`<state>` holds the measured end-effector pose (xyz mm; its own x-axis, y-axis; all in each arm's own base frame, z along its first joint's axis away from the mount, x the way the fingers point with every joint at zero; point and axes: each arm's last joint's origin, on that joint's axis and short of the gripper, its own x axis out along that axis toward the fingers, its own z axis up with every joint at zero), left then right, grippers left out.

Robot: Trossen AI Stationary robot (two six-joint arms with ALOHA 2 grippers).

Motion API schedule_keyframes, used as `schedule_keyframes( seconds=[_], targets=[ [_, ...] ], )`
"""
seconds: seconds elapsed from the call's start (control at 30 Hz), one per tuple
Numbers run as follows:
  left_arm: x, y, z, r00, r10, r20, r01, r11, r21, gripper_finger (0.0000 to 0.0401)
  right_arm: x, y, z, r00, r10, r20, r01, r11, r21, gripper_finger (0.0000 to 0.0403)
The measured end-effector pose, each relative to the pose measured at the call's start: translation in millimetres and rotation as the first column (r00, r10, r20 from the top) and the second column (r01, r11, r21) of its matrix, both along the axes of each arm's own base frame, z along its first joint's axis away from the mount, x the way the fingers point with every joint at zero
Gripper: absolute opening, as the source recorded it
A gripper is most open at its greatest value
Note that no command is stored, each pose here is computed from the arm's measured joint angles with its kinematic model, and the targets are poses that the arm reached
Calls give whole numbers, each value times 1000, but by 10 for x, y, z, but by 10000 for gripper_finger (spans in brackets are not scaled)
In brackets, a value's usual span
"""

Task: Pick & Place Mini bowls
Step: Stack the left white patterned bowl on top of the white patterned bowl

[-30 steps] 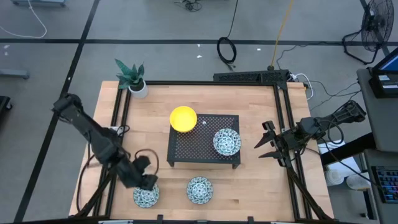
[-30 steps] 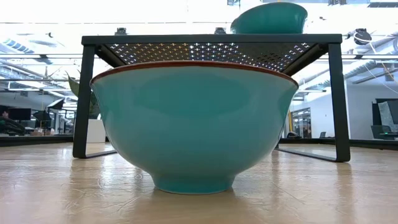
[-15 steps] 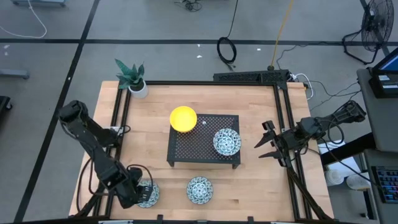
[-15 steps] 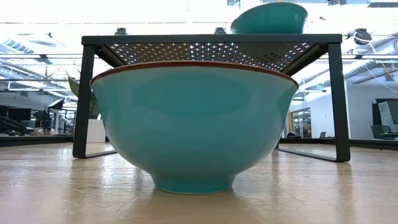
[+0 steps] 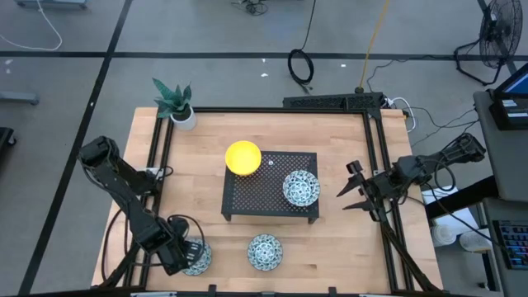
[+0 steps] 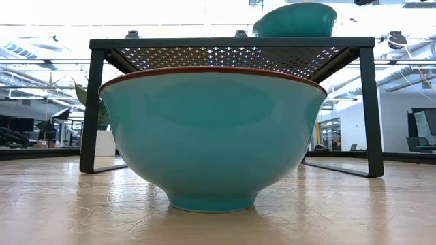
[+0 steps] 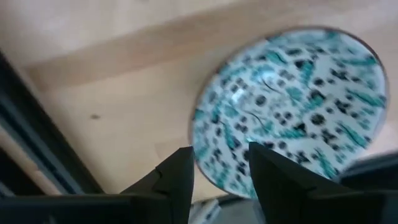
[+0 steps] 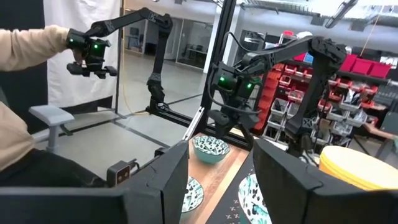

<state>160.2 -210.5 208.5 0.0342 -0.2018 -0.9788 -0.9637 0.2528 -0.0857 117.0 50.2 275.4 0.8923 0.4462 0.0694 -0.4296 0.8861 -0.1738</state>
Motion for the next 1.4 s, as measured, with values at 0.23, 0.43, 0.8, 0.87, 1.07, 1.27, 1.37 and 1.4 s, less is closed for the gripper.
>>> schedule_keyframes(
  seconds=[0.23, 0.43, 0.8, 0.87, 1.07, 1.27, 1.37, 1.4],
  targets=[
    [-34, 3, -1, 994, 67, -81, -68, 998, -18, 152, 20, 9, -14, 999, 6, -35, -5, 999, 43, 169],
    [-33, 2, 0, 992, 89, -85, -91, 996, -17, 152, 34, 15, -24, 998, 9, -56, -6, 998, 63, 169],
    [-73, 49, -191, 990, 119, -76, -120, 993, -1, 152, 34, 15, -23, 998, 12, -67, -6, 996, 86, 169],
    [-79, 55, -230, 990, 124, -74, -125, 992, -6, 152, 37, 16, -25, 998, 12, -68, -6, 996, 86, 169],
    [-68, 42, -320, 992, 119, -36, -121, 991, -53, 152, 39, 17, -27, 998, 12, -69, -6, 996, 84, 169],
    [-103, 89, -404, 991, 124, -50, -126, 992, -30, 152, 39, 17, -27, 998, 12, -68, -6, 997, 82, 169],
    [-106, 95, -414, 993, 112, -43, -113, 993, -25, 151, 40, 18, -27, 998, 12, -68, -6, 997, 83, 169],
    [-104, 97, -414, 994, 107, -36, -108, 994, -21, 148, 41, 18, -28, 998, 12, -69, -6, 997, 82, 169]
  ],
)
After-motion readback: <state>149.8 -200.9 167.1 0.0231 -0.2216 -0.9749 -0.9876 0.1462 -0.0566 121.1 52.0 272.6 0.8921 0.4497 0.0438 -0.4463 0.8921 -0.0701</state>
